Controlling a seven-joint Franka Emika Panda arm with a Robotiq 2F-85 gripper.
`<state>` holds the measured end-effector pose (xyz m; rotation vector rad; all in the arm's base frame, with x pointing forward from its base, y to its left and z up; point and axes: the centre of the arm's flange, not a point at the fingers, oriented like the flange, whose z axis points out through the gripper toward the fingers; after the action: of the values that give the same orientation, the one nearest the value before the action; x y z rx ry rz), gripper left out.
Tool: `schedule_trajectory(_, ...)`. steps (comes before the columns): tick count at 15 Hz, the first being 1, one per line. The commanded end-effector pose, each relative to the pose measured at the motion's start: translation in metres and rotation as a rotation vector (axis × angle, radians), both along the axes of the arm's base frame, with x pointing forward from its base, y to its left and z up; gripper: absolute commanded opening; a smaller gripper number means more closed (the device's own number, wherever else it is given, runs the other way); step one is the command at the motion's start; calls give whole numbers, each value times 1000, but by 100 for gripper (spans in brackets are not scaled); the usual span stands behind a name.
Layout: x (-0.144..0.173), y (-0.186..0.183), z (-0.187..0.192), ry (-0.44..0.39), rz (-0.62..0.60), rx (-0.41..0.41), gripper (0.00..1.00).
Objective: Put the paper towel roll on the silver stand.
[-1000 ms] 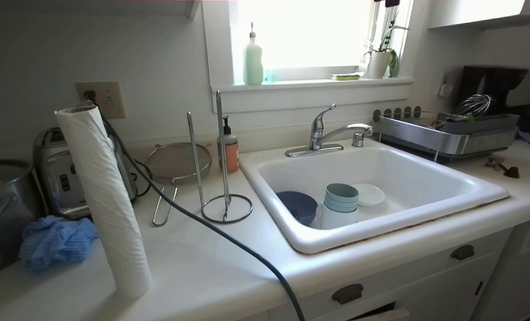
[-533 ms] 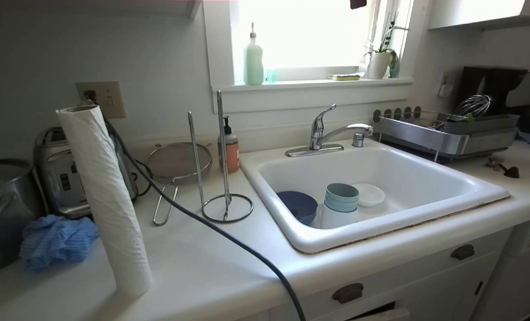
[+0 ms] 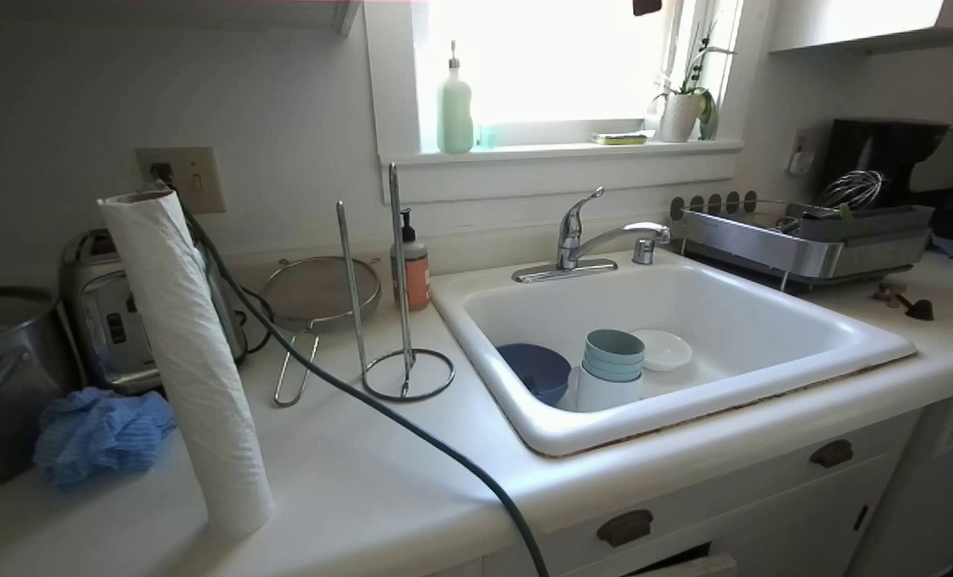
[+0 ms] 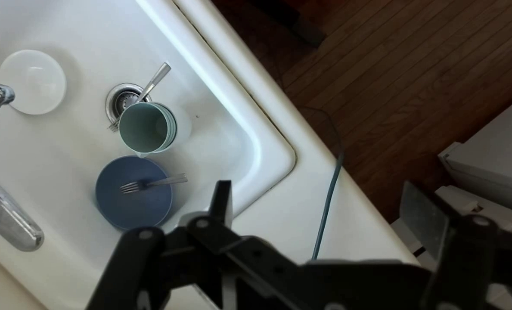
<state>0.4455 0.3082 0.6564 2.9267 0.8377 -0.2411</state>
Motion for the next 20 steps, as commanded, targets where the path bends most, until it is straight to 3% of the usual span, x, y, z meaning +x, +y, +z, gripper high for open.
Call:
schedule_trajectory(1,25,26,0,-22,18,21,100)
schedule_trajectory(4,54,82,-5,-34,27,141,100)
schedule_trajectory(8,79,153,-32,-1,-87,206,100)
schedule_trajectory(11,90,197,-50,70,-148,278,100)
schedule_trajectory(14,103,225,-59,43,-255,328,100)
schedule_trajectory(20,115,264,-70,4,-468,292,99)
